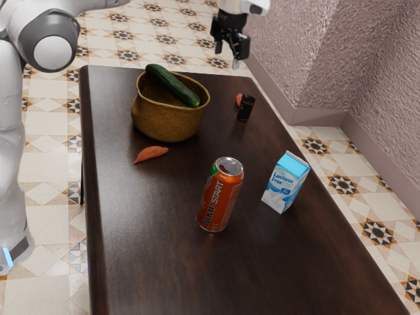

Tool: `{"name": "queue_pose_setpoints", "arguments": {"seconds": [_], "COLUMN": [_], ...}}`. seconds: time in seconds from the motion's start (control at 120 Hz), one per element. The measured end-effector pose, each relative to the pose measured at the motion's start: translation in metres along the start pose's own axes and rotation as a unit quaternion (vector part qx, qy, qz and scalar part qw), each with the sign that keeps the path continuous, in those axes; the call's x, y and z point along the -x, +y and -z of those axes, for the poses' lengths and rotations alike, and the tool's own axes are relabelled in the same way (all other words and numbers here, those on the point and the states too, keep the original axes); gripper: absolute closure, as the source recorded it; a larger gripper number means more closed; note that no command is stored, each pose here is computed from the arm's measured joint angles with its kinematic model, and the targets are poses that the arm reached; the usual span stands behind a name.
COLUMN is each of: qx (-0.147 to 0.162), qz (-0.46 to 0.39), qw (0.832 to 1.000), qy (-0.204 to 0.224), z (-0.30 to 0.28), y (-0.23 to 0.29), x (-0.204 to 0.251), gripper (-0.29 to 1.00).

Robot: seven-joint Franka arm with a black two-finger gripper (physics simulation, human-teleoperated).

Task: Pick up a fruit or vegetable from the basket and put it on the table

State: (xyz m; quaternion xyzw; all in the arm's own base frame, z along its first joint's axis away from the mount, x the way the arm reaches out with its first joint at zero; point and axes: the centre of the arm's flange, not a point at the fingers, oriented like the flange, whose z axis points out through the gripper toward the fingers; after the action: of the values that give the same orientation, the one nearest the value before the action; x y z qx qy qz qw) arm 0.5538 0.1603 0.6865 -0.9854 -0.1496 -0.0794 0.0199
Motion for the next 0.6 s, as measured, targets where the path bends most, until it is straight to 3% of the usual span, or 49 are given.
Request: {"name": "queue_pose_setpoints", "arguments": {"seconds": [0.133,0.3,0.45,0.6], "qx": [0.0,0.025,0.022,0.016], "qz": [-0.034,-0.159,-0.268,-0.378], "qw": [0.999,0.986,0.962,0.925], "qy": [0.01,0.041,0.035,0.033], "z": [0.0,-0.002,-0.019,-0.021], "y": [0.0,-0.009,-0.011,-0.005], "x": [-0.002,-0.009,-0.003,0.011], "gripper": [0.0,0.0,0.0,0.0]}}
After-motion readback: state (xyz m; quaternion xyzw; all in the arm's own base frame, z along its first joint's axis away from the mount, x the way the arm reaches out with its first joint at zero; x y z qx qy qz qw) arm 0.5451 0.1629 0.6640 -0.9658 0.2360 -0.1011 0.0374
